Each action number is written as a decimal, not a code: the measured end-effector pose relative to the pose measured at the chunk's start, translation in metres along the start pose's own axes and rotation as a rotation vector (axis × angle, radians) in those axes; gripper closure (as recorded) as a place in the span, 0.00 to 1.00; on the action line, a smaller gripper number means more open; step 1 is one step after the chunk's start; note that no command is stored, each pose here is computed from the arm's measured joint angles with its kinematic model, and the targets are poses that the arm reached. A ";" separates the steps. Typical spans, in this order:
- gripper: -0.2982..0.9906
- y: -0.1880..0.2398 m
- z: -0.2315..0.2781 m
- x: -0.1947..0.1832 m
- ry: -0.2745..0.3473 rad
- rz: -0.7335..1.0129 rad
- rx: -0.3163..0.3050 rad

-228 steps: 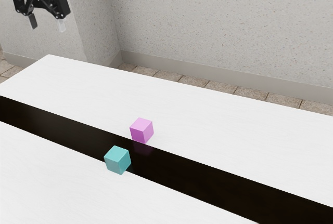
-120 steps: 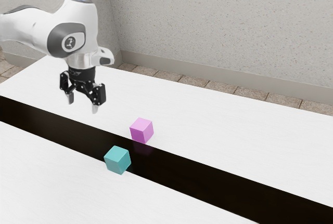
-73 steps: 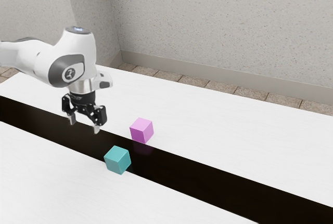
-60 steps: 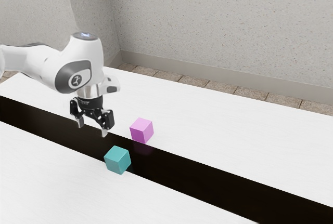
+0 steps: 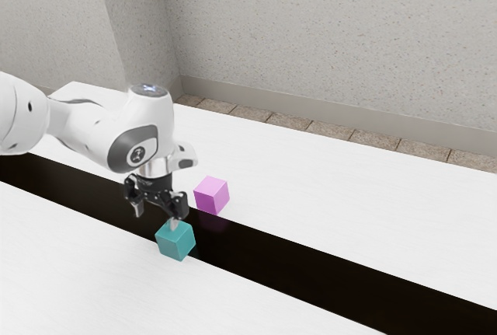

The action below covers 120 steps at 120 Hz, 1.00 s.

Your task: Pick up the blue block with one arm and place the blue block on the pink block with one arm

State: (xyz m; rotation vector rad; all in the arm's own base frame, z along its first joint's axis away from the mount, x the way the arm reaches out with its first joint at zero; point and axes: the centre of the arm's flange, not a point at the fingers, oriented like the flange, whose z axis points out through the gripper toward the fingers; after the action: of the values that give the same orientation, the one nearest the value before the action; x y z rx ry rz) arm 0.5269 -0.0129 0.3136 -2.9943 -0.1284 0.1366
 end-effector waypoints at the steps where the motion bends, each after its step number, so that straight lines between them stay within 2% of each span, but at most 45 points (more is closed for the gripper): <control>1: 0.23 0.001 0.000 0.000 0.002 0.001 0.000; 14: 0.23 0.005 0.001 0.003 0.017 0.002 -0.003; 74: 0.23 0.029 0.054 0.014 -0.018 -0.018 0.003; 92: 0.37 0.029 0.062 0.021 -0.019 -0.027 0.009; 98: 0.38 0.032 0.064 0.024 -0.017 -0.024 0.013; 109: 0.34 0.038 0.065 0.025 -0.013 -0.013 0.016; 120: 0.41 0.038 0.051 0.034 0.014 -0.012 -0.003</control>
State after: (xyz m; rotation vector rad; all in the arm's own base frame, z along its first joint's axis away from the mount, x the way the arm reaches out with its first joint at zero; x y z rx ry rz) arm 0.5590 -0.0405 0.2550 -2.9961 -0.1445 0.1149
